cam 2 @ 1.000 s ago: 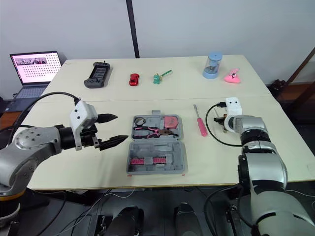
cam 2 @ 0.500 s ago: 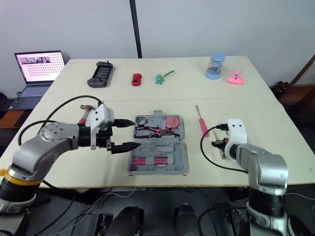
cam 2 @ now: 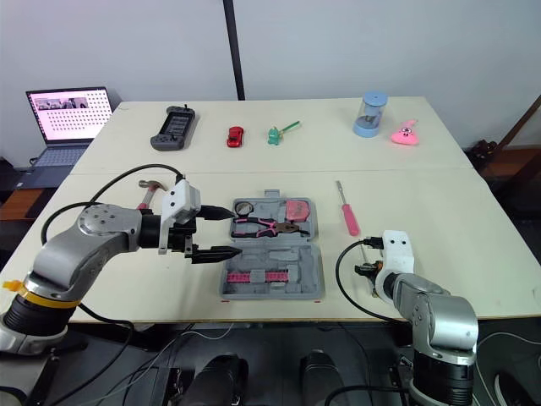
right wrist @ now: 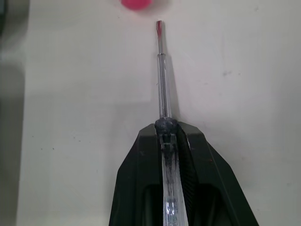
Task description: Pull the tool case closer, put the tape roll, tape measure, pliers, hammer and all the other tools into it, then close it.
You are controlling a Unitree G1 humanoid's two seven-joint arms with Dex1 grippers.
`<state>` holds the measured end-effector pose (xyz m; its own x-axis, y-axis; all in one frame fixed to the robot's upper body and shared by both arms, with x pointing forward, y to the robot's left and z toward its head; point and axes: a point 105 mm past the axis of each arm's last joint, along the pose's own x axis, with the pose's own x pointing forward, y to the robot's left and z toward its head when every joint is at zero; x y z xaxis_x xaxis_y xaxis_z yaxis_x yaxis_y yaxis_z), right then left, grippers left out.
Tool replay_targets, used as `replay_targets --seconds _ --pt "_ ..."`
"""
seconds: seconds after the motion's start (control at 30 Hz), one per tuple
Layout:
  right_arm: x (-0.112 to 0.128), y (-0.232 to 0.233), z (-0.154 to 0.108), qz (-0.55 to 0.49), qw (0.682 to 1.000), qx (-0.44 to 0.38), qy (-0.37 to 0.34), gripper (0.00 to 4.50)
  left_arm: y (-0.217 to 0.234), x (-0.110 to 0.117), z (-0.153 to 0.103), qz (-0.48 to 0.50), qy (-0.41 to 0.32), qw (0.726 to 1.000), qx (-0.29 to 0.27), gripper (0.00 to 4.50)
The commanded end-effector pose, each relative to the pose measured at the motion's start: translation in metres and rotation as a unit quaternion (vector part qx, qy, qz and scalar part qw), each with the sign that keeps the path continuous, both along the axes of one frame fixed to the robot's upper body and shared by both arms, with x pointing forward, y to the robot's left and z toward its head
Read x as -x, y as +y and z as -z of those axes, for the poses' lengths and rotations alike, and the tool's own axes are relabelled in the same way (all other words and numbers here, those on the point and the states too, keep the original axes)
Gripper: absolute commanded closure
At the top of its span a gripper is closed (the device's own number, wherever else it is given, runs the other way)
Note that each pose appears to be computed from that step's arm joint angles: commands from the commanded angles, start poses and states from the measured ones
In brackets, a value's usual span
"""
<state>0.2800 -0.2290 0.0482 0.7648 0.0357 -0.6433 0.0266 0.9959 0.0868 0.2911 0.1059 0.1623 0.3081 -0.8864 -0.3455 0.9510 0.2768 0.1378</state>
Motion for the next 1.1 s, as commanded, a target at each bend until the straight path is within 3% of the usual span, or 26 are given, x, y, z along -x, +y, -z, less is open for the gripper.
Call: replay_targets --seconds 0.03,0.27,0.4,0.53,0.7,0.8,0.9,0.93,0.97,1.1 --pt "0.000 -0.001 0.003 -0.004 1.000 0.004 -0.001 3.42 0.008 0.000 -0.011 -0.001 -0.022 1.000 -0.006 0.00" --pt "0.007 -0.022 -0.023 -0.052 0.998 0.041 -0.019 0.07 0.013 0.003 -0.010 -0.006 -0.023 1.000 -0.009 0.00" --pt "0.006 -0.037 -0.054 -0.097 0.993 0.056 -0.040 0.07 0.018 0.004 -0.010 -0.015 -0.026 1.000 -0.009 0.00" --pt "-0.011 -0.018 -0.101 -0.248 0.961 0.082 -0.094 0.07 0.020 0.007 -0.011 -0.020 -0.028 0.999 0.000 0.00" --pt "-0.015 -0.012 -0.119 -0.460 0.853 0.235 -0.076 0.07 0.024 0.012 -0.009 -0.028 -0.027 0.999 0.016 0.00" --pt "-0.023 -0.020 -0.116 -0.543 0.775 0.321 -0.044 0.07 0.027 0.016 -0.006 -0.037 -0.028 0.999 0.017 0.00" --pt "-0.024 -0.026 -0.105 -0.606 0.714 0.352 0.009 0.07 0.029 0.019 -0.004 -0.046 -0.028 0.998 0.021 0.00" --pt "-0.025 -0.027 -0.101 -0.633 0.678 0.373 0.020 0.07 0.030 0.020 -0.003 -0.048 -0.028 0.998 0.022 0.00" --pt "-0.028 -0.030 -0.096 -0.662 0.618 0.422 0.022 0.07 0.030 0.022 -0.001 -0.050 -0.027 0.998 0.022 0.00" --pt "-0.039 -0.040 -0.083 -0.735 0.437 0.517 0.027 0.07 0.031 0.028 0.001 -0.061 -0.027 0.997 0.029 0.00"
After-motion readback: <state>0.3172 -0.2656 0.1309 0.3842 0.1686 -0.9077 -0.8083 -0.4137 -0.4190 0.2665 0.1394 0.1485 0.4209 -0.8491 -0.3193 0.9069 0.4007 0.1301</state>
